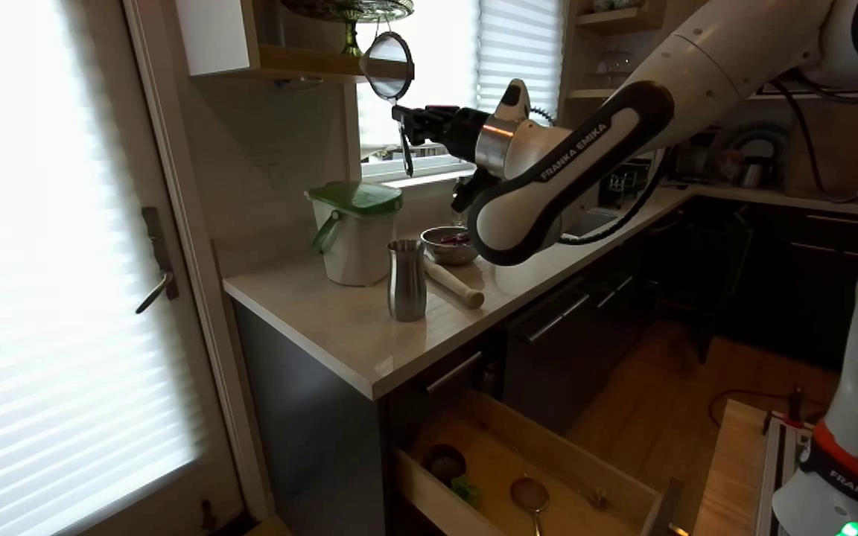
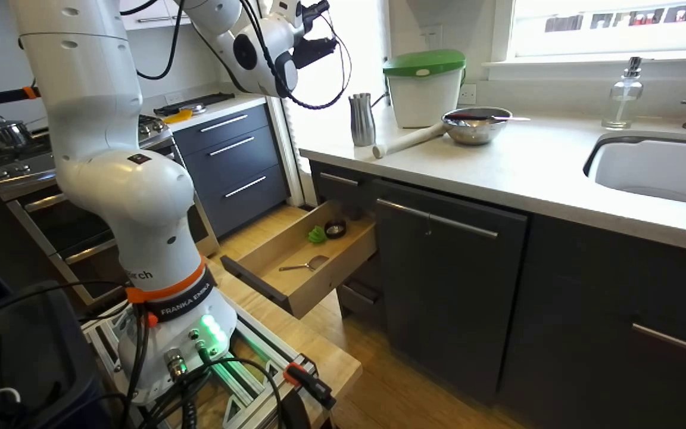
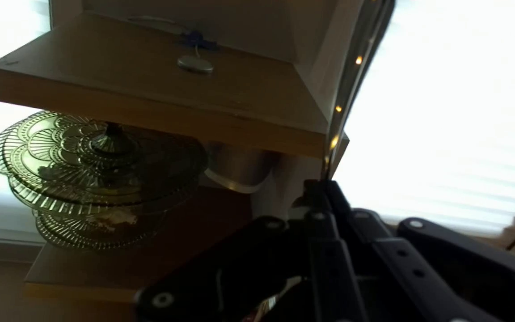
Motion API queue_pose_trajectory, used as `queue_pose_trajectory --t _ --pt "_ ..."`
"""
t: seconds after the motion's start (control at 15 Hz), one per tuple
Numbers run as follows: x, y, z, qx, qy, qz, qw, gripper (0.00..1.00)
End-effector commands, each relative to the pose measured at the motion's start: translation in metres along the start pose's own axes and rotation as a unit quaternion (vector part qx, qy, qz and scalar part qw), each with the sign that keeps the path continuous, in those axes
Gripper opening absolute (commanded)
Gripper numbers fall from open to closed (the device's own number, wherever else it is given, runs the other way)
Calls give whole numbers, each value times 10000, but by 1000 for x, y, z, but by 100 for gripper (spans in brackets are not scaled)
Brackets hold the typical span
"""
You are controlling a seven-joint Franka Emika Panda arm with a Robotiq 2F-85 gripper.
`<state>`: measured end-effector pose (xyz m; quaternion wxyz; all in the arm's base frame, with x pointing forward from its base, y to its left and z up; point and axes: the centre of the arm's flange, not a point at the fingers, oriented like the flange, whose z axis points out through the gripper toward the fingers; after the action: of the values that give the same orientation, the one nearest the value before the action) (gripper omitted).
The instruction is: Take the strainer out of the drawer and put it in the silver cup
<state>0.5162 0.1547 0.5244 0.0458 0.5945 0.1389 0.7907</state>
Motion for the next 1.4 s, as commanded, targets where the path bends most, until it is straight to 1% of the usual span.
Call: queue_pose_trajectory --t 0.0,0.07,0.4,0.67,0.87,1.0,1.2,1.33 --pt "-63 -15 -13 -238 131 144 9995 1" --pt "-70 -14 -8 -299 136 -12 9995 1" --pt "-109 -16 5 -342 -146 -20 9993 1" --pt "-136 -35 5 -173 -341 -36 9993 1" --pt "-149 -46 -2 -143 -445 -37 9989 1" --pt "-154 -43 -7 -195 -499 -77 9985 1" --pt "-156 -30 -15 -412 -573 -88 9975 1" --pt "-158 -25 -20 -462 -638 -170 9968 1"
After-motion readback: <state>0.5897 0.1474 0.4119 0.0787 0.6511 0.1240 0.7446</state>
